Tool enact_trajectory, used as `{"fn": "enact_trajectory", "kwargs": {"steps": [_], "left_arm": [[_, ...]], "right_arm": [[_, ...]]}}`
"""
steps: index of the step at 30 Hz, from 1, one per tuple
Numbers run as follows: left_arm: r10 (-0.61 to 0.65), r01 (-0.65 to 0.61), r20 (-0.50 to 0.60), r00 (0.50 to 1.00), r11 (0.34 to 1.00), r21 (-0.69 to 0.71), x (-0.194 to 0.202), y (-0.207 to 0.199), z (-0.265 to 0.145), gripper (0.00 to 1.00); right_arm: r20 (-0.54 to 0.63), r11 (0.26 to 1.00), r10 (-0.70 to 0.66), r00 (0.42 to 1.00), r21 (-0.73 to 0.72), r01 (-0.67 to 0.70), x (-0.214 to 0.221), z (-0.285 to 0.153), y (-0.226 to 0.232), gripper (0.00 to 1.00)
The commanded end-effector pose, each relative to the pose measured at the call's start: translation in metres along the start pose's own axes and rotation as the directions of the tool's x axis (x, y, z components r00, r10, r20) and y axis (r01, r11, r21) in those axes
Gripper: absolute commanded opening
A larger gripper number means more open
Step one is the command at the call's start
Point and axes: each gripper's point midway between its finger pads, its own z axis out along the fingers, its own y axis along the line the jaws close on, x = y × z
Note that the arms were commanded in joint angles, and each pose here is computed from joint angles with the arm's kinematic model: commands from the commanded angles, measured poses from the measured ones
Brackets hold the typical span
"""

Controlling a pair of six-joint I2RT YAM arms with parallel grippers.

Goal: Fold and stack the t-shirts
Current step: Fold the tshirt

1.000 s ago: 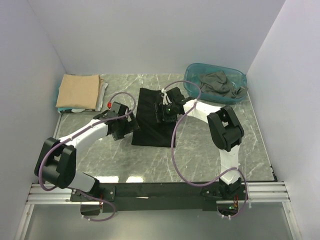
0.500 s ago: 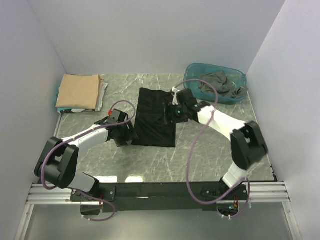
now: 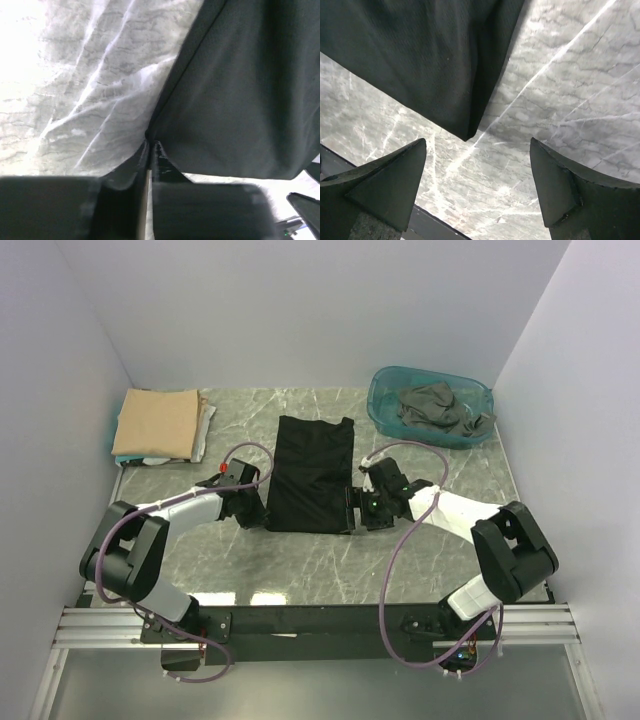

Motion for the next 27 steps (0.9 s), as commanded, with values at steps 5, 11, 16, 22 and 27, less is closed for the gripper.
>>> {"fn": "enact_trajectory", "kwargs": {"steps": [5, 11, 16, 22, 27], "left_arm": [[0.013, -0.014, -0.024, 1.0, 0.999, -0.033, 0.007, 0.01, 0.005, 0.01], [0.008, -0.009, -0.003, 1.0, 0.999, -0.044, 0.006, 0.014, 0.0, 0.01], [0.0, 0.0, -0.004, 1.0, 1.0, -0.02, 0.009, 0.013, -0.003, 0.01], [-0.011, 0.011, -0.006, 1.0, 1.0, -0.023, 0.018, 0.021, -0.01, 0.01], [0.001, -0.001, -0.019, 1.0, 1.0, -0.014, 0.052, 0.04, -0.029, 0.01]], "right_arm": [[0.015, 0.999, -0.047, 0.999, -0.012, 0.047, -0.005, 0.014, 0.011, 0.77], [-0.005, 0.999, -0.043, 0.999, -0.015, 0.043, -0.003, 0.024, 0.01, 0.43], [-0.04, 0.997, -0.055, 0.998, -0.053, 0.052, 0.004, 0.028, 0.02, 0.27], [-0.086, 0.996, -0.057, 0.995, -0.076, 0.051, 0.027, 0.02, 0.025, 0.08], [-0.123, 0.992, -0.077, 0.989, -0.105, 0.064, 0.065, -0.003, 0.037, 0.07]]}}
